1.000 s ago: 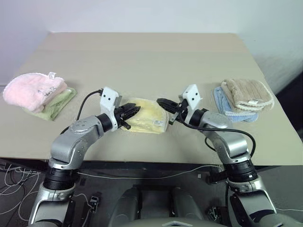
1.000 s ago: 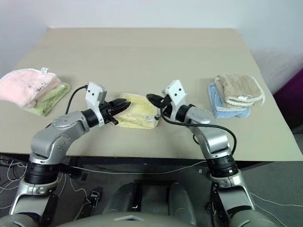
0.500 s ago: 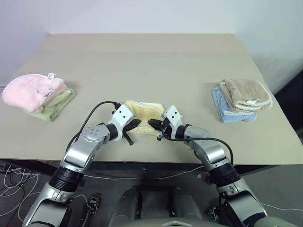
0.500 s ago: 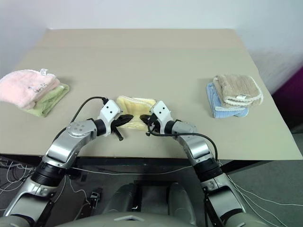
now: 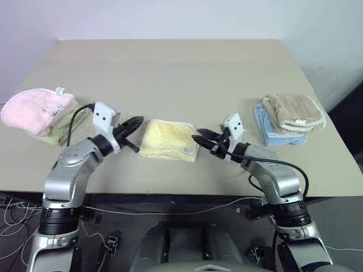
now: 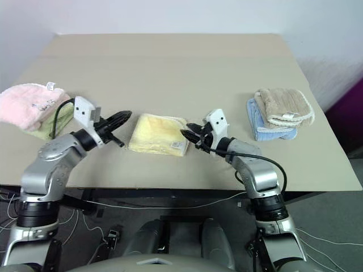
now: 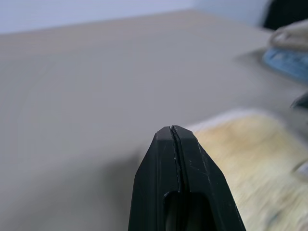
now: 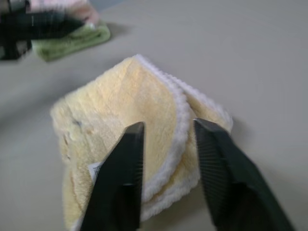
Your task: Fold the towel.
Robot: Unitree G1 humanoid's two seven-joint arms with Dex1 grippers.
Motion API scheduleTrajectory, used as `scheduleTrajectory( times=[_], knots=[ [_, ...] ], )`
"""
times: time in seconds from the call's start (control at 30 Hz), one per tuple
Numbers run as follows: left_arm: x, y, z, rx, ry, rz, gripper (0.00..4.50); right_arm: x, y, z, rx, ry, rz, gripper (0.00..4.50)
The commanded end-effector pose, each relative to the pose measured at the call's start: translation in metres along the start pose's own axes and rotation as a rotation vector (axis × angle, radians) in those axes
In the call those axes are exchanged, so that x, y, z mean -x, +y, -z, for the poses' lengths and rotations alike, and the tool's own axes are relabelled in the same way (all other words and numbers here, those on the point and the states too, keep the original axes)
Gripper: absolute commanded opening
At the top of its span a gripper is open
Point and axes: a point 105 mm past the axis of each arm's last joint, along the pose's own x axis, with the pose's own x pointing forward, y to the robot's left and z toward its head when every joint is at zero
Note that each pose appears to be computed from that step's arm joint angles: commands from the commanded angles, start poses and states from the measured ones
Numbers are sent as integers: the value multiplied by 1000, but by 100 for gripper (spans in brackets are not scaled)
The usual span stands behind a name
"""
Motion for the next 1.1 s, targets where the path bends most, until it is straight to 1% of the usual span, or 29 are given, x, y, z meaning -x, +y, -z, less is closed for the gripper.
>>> scheduleTrajectory(
  times=[0.03,0.17,0.2,0.27,0.37,0.53,0.63,0.87,1.1],
  knots=[
    [10,13,1,-96,22,-40,0,4,-2,-8,-167,-11,-19,302],
    [15,13,9,-113,49,-31,0,4,-6,1,-403,30,-33,438],
    [16,12,10,-109,49,-26,0,4,-7,2,-454,29,-32,445],
    [19,10,13,-103,54,-17,0,3,-11,2,-523,27,-17,445],
    [22,7,17,-96,64,-5,0,0,-15,11,-559,65,20,445],
    [22,6,20,-94,72,2,0,-10,-8,33,-596,175,27,445],
    [21,5,20,-93,74,14,0,-20,-2,40,-607,212,9,445],
    [21,3,21,-88,74,23,0,-45,17,35,-611,236,-77,445],
    [22,1,22,-82,72,24,0,-60,34,34,-570,276,-144,445]
  ],
)
